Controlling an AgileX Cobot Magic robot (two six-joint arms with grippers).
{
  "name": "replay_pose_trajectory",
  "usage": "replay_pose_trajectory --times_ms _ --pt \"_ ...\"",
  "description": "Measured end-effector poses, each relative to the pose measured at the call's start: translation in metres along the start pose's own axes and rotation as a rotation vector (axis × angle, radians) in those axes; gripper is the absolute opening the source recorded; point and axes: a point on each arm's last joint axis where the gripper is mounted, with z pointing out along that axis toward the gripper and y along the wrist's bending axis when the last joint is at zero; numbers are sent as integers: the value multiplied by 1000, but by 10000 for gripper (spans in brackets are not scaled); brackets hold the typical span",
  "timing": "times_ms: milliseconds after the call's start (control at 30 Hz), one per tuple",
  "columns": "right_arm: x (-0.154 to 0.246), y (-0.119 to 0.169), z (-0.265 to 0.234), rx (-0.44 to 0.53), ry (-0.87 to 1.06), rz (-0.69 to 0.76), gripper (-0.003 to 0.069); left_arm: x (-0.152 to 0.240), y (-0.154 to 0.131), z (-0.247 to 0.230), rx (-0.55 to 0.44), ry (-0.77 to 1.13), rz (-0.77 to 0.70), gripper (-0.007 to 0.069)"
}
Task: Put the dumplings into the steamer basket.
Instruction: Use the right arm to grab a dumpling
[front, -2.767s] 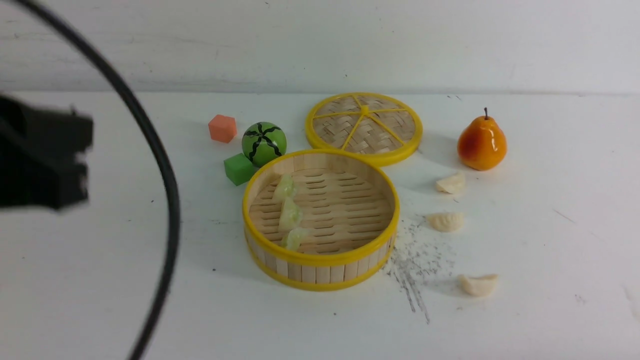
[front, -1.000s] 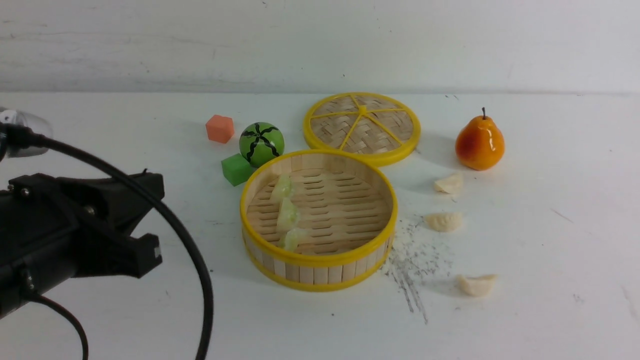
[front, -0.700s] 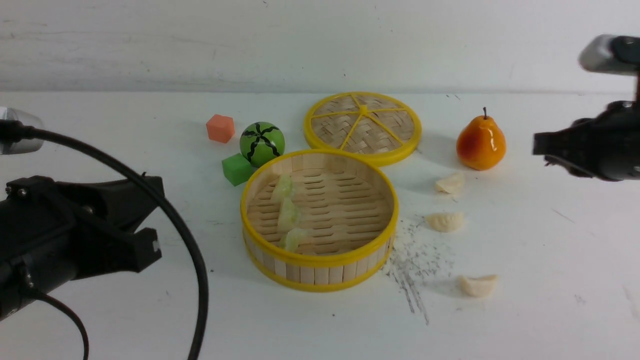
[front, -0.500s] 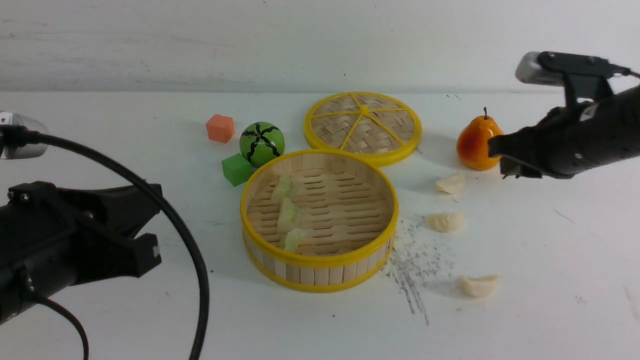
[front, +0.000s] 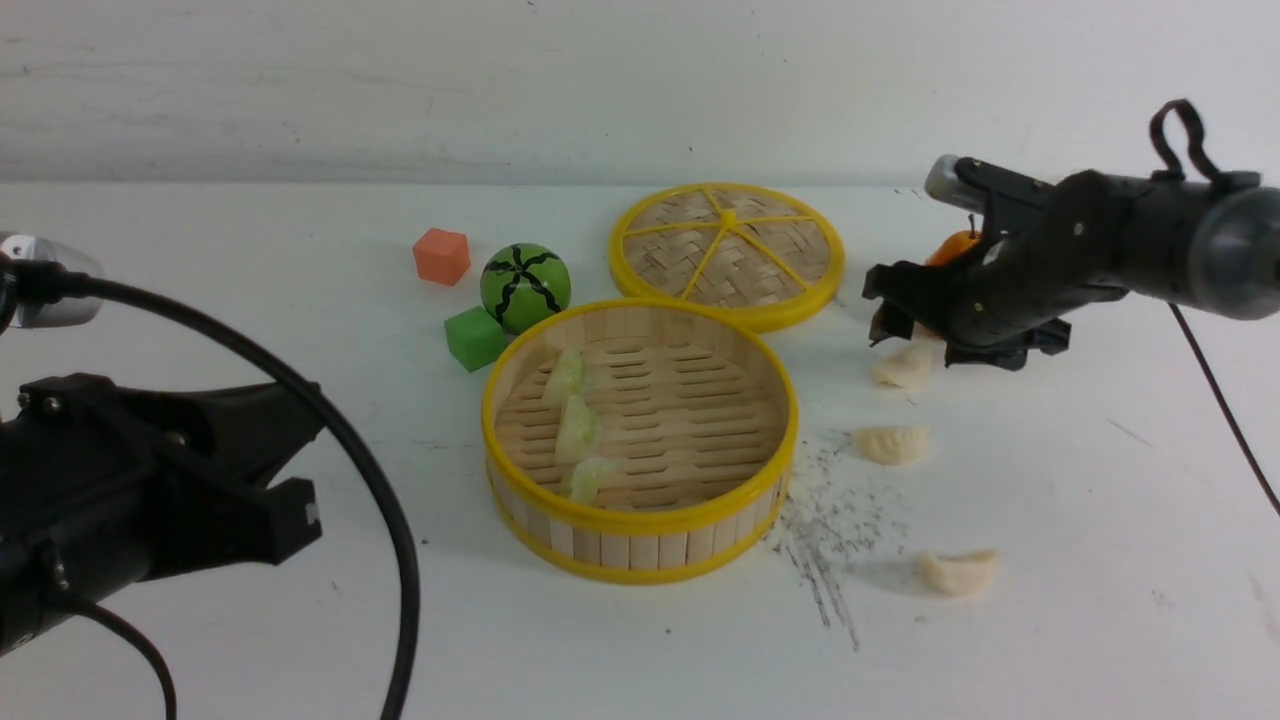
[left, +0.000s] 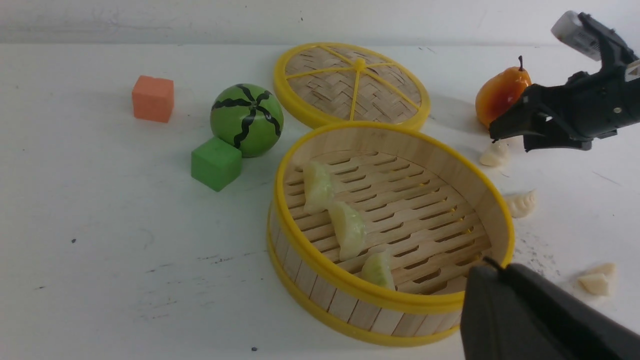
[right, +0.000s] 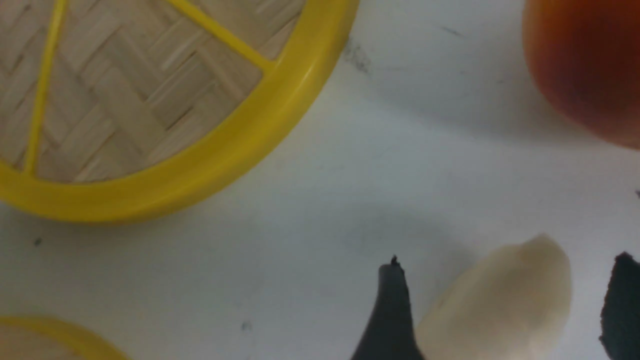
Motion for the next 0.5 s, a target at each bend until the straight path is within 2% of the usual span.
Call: replay_pose_trajectory --times_ms 167,233,367,433,467,500 --pt "-2 -3 15 33 -8 -25 456 1 0 2 -3 11 0 6" --pt "-1 -5 20 45 -7 -50 391 2 0 3 -4 17 0 7" --pt "-2 -4 19 47 4 -101 209 2 1 4 -5 21 0 11" --pt "1 -5 19 50 32 -104 110 2 1 4 -5 21 0 13" --pt "3 -5 19 51 62 -92 39 2 1 4 -5 21 0 15" --pt "5 -5 19 51 80 -84 3 2 1 4 -5 21 0 16"
